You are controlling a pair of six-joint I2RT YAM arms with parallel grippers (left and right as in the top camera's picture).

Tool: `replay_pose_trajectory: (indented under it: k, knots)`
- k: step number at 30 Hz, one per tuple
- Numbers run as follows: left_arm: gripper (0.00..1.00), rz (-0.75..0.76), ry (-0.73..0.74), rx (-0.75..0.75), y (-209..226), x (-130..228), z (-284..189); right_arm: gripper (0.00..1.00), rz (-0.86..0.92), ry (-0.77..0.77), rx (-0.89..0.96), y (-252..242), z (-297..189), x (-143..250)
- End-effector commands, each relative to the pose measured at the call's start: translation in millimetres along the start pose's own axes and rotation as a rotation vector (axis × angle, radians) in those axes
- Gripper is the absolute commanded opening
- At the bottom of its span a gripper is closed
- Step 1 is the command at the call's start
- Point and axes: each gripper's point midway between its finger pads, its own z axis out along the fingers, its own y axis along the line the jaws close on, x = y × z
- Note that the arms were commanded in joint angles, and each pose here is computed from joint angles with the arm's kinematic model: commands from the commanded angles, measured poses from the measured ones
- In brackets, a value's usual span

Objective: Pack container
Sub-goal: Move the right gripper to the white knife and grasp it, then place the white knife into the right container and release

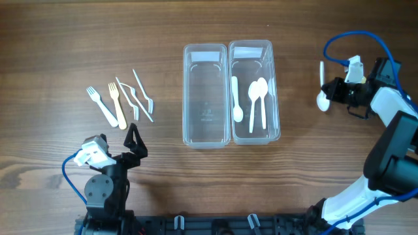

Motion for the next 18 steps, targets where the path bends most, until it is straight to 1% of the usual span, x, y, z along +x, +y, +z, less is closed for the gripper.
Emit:
replay_pose_trajectory:
  k: [1,5,8,12,18]
  knots:
    - [1.00,0.018,-0.002,0.001,0.9,0.4,0.3,0.04,-0.036,-0.086,-0.319,66.2,-23.9,-22.7]
    - [1.00,0.018,-0.002,0.001,0.9,0.4,0.3,0.04,-0.043,-0.110,-0.539,101.1,-40.2,-25.4]
    - [1.00,0.018,-0.002,0.001,0.9,0.4,0.3,0.05,-0.056,-0.116,-0.647,119.2,-48.8,-25.3]
    - [1.00,0.018,-0.002,0.001,0.9,0.4,0.3,0.04,-0.084,-0.104,-0.732,140.5,-51.4,-22.4]
    - [1.00,0.018,-0.002,0.000,1.0,0.4,0.3,0.04,-0.160,-0.054,-0.796,178.3,-41.8,-12.1]
